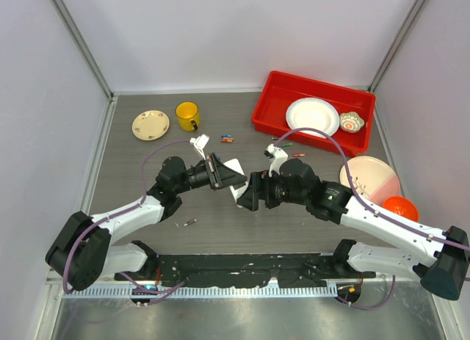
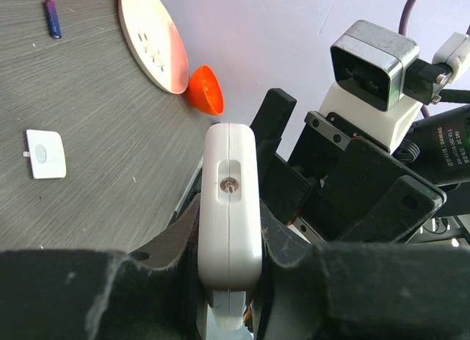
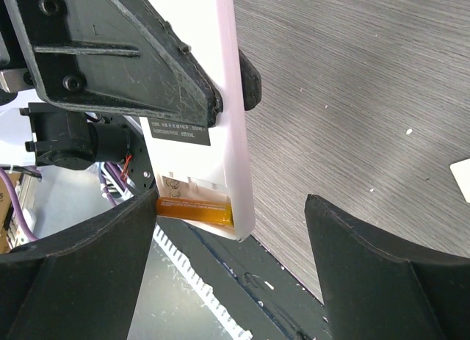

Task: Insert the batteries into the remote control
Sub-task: Load the battery into the remote control, then pick up the battery from the center of the board.

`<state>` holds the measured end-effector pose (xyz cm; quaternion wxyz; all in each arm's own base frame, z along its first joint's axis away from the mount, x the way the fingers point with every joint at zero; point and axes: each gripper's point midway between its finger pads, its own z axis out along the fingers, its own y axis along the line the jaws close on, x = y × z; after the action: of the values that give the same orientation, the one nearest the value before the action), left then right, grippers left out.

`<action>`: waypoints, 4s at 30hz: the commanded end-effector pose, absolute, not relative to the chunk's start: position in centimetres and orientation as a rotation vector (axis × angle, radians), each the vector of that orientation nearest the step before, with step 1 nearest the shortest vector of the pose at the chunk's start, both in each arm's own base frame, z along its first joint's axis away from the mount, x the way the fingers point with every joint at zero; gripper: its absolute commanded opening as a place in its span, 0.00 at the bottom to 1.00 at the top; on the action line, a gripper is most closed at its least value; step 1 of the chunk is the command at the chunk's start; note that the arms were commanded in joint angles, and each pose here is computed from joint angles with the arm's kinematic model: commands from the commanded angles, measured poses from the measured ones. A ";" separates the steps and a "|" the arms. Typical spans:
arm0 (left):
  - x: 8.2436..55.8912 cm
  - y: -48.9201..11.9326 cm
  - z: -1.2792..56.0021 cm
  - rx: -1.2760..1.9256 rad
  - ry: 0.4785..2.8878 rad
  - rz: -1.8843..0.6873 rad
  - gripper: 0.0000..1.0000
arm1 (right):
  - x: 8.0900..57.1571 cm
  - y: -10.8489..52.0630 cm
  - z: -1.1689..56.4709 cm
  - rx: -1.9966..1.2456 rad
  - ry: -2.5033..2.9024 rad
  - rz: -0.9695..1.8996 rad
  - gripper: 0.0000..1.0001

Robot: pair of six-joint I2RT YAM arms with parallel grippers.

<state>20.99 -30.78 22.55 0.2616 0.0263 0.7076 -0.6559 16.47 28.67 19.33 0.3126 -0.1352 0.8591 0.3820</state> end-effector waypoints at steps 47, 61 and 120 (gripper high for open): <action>19.8 -31.0 27.0 0.170 1.759 -1.893 0.01 | 17.4 26.8 18.7 -0.310 2.249 0.944 0.88; 19.4 -30.9 28.0 0.174 1.719 -1.934 0.00 | 17.5 26.3 18.1 -0.296 2.249 0.963 0.65; 17.1 -27.2 22.2 0.014 1.747 -1.850 0.00 | 35.1 9.0 8.3 0.428 2.270 -0.083 0.59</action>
<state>17.56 -27.71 19.05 0.2542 -0.0214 0.6999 -0.6672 31.62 8.62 7.00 0.3739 0.1652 0.9120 -0.0335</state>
